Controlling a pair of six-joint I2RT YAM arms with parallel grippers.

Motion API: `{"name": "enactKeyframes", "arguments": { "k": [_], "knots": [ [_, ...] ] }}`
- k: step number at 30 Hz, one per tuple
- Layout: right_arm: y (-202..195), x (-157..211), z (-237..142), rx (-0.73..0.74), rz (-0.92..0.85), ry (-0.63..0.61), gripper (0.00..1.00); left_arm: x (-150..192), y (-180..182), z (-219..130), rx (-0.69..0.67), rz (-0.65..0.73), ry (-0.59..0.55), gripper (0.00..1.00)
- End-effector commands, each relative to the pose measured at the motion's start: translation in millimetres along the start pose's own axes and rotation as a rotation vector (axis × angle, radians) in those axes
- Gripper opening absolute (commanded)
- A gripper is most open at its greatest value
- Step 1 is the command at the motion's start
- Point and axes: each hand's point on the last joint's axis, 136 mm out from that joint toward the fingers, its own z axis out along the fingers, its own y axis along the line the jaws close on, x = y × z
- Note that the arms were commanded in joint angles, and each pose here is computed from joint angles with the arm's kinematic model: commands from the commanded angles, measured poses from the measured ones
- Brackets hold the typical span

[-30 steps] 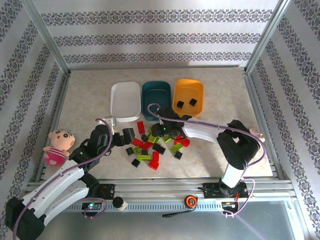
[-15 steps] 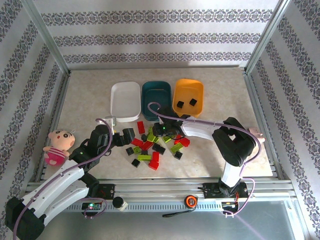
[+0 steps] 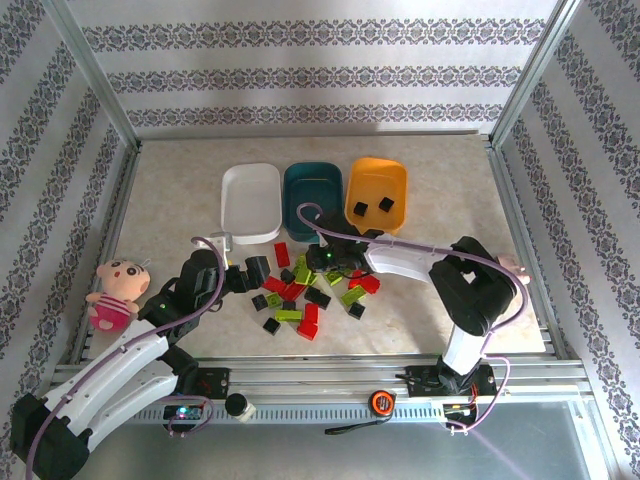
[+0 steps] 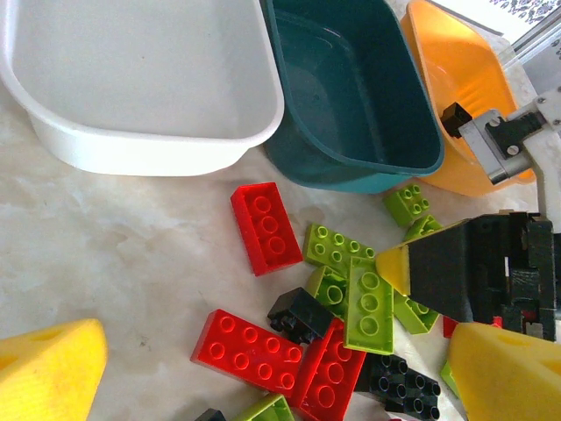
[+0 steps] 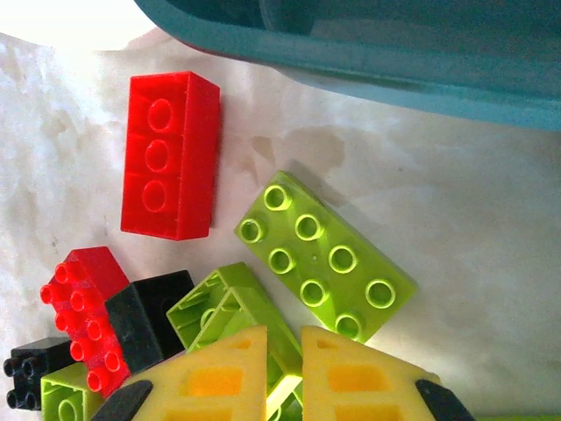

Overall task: Sort the legos into containers by color
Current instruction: Pick up the lego from the lego, then place the lego in the container.

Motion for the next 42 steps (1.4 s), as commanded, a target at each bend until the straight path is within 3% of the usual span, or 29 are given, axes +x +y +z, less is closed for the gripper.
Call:
{"name": "enactKeyframes", "arguments": {
  "k": [1, 7, 14, 20, 27, 29, 35, 42],
  "knots": [
    [3.2, -6.4, -13.4, -0.019, -0.010, -0.024, 0.13, -1.8, 1.4, -1.8, -0.019, -0.005, -0.001, 1.00],
    [5.9, -24.4, -31.7, -0.035, -0.007, -0.072, 0.13, -1.2, 1.8, -1.2, -0.023, -0.004, 0.003, 1.00],
    [-5.1, -99.0, -64.0, -0.016, 0.023, -0.243, 0.13, -2.3, 0.9, -1.4, -0.021, -0.012, 0.000, 1.00],
    [-22.5, -154.6, -52.0, 0.073, 0.020, -0.312, 0.13, -2.7, -0.6, -2.8, -0.017, -0.028, 0.007, 0.99],
    [-47.5, -183.1, -18.2, 0.155, 0.025, -0.297, 0.15, 3.5, -2.1, -3.9, -0.007, -0.050, 0.040, 0.99],
    [-50.5, -188.3, -12.0, 0.166, 0.021, -0.294, 0.18, 6.2, -2.4, -3.3, -0.002, -0.050, 0.051, 0.99],
    [-45.6, -201.8, -17.0, 0.158, 0.009, -0.314, 0.46, 16.1, -1.8, -1.3, 0.007, -0.080, 0.086, 1.00],
    [-32.3, -183.8, -43.5, 0.097, 0.004, -0.341, 0.51, 41.3, 17.1, 5.0, -0.096, -0.059, 0.205, 0.94]
  ]
}}
